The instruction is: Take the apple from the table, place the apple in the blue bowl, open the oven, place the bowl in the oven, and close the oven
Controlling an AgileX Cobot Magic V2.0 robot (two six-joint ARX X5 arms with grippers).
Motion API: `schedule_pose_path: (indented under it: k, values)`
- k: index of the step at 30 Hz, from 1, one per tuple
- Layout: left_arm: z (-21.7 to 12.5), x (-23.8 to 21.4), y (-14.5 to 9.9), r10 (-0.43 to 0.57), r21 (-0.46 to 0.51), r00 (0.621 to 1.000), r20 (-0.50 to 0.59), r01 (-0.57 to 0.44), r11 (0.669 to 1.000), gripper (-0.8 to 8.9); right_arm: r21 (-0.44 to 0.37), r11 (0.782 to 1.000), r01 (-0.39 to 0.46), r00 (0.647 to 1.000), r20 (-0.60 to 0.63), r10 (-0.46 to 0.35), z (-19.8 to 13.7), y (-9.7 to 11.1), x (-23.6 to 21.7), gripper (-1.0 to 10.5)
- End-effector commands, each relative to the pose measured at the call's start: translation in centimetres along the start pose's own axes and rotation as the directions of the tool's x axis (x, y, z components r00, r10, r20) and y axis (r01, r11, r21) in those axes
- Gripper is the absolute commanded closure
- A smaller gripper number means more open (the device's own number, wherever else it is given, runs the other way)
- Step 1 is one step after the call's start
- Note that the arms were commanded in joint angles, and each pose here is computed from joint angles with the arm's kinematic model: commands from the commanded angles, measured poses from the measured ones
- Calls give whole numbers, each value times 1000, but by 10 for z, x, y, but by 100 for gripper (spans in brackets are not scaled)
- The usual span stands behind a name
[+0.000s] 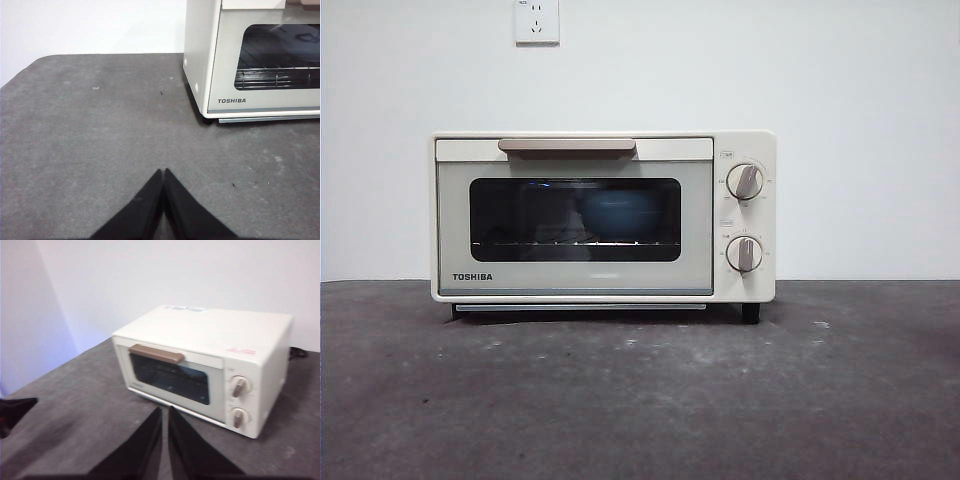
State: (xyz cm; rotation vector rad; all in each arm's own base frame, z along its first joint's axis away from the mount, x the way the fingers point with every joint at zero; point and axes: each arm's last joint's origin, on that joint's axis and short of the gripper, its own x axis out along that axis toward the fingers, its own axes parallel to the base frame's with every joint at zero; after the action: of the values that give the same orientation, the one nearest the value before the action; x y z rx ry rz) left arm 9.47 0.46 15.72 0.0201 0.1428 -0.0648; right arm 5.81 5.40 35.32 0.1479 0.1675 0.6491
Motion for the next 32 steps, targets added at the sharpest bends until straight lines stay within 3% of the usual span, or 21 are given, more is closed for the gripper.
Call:
schedule_pose_path:
  k: [1,5,10,12,16,20,26,32]
  values:
    - [-8,2,0,1,-6,1000,-22,-1,1000,806,-36,999,24,999,31,-22,3,0,-3,941]
    - [-8,2,0,1,-5,1000,-22,-1,1000,806,-98,980,173,983,69,-167,4,-9,-9,941]
    - [-8,2,0,1,-5,1000,-22,-1,1000,806,-133,953,271,961,85,-262,-3,-23,-14,941]
    - [-8,2,0,1,-6,1000,-22,-1,1000,806,-145,929,340,939,99,-328,-11,-30,-17,941]
    - [-8,2,0,1,-6,1000,-22,-1,1000,806,-148,859,490,869,168,-466,-34,-45,-17,941]
    - [-8,2,0,1,-6,1000,-22,-1,1000,806,-127,819,560,814,269,-515,-61,-59,-9,941]
    - [-8,2,0,1,-5,1000,-22,-1,1000,806,-117,807,579,787,340,-515,-106,-76,6,941]
    - [-8,2,0,1,-5,1000,-22,-1,1000,806,-113,799,590,787,304,-537,-146,-87,15,941]
